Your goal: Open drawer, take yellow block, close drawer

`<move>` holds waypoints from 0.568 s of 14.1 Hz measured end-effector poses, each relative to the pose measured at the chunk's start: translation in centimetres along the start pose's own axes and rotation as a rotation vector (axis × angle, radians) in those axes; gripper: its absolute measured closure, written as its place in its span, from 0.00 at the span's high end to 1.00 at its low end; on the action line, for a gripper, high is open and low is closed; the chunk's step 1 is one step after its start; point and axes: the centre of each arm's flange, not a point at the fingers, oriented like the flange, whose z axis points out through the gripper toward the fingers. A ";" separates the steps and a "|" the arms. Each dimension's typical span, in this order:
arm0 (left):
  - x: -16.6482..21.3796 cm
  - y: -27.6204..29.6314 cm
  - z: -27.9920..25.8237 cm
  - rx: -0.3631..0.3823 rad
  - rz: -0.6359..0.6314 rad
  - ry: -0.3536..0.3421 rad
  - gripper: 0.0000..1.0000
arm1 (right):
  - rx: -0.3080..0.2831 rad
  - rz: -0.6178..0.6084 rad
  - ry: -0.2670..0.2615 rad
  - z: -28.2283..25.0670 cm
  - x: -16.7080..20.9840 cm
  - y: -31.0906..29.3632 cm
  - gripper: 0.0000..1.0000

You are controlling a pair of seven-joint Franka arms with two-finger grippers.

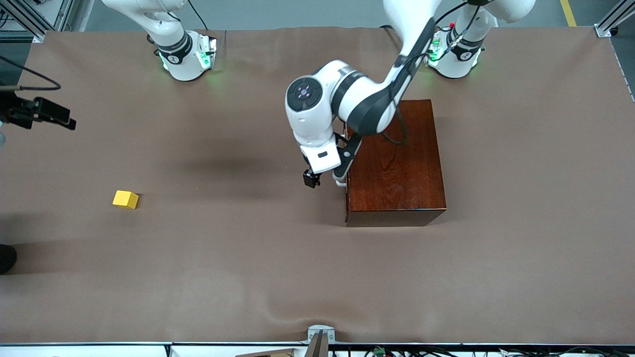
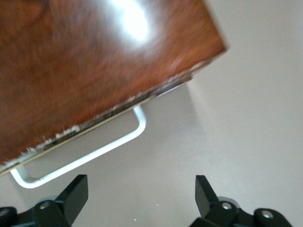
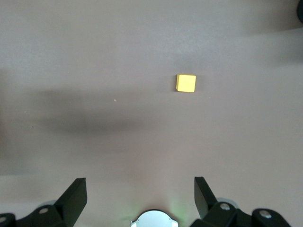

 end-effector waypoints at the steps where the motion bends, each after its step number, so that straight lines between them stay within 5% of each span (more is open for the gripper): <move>1: 1.8 0.4 -1.6 -0.021 -0.001 -0.009 1.00 | 0.000 0.003 0.016 0.1 -0.5 0.1 1.00; 8: 15.7 -0.3 -13.3 -0.102 0.085 -0.037 1.00 | -0.002 -0.007 0.062 1.0 -3.6 -0.3 1.00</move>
